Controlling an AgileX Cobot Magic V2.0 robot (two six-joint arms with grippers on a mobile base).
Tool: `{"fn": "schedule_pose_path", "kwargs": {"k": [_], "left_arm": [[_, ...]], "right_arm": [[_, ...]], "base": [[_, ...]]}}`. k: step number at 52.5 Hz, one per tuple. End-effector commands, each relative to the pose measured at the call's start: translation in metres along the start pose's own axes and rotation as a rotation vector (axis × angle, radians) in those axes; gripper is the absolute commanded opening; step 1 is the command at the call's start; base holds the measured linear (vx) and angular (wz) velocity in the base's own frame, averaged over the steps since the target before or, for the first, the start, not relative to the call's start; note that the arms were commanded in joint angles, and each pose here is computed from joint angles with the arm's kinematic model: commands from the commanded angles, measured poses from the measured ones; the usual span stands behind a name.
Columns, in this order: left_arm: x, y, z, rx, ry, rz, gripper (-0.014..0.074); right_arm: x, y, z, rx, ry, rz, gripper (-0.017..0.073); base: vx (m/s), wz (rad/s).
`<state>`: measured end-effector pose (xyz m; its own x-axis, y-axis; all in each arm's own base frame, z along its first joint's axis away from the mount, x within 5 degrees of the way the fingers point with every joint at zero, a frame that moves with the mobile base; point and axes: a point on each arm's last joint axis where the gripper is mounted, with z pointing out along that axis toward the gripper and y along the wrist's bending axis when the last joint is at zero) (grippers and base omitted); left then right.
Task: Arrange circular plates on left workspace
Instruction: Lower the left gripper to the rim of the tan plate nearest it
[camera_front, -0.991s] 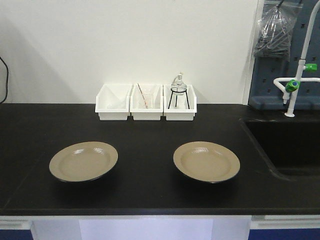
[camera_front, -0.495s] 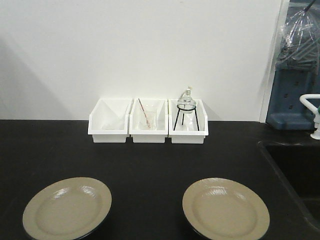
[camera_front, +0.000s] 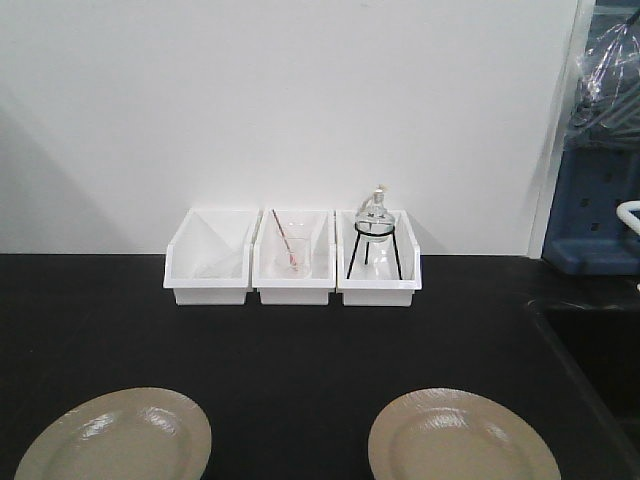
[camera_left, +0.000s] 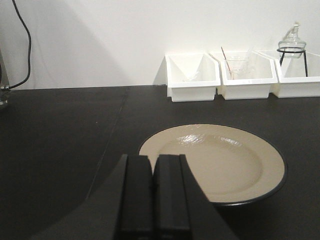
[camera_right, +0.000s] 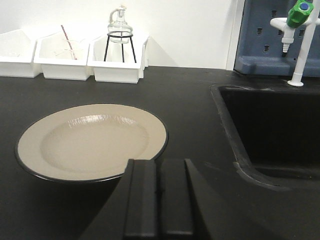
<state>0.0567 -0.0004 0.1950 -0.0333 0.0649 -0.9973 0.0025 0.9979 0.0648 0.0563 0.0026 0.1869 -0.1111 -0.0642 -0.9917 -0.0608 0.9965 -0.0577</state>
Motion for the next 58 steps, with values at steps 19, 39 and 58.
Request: {"fn": "schedule_pose_path", "kwargs": {"k": [19,39,58], "left_arm": [[-0.001,0.001,0.000,-0.007,-0.068,-0.012,0.0002],[-0.033,0.005,-0.006,-0.035,-0.310,-0.075,0.0002],[-0.130,0.009,0.033,0.003,-0.077,-0.152,0.0002]], "right_arm": [[-0.001,0.000,0.000,-0.001,-0.073,-0.015,-0.0003],[-0.031,0.000,-0.006,-0.009,-0.349,0.032,-0.0003],[-0.145,-0.006,0.024,-0.002,-0.265,0.004,-0.0003]], "base": [[0.01,0.00],[0.00,0.00],[0.00,0.00]]}}
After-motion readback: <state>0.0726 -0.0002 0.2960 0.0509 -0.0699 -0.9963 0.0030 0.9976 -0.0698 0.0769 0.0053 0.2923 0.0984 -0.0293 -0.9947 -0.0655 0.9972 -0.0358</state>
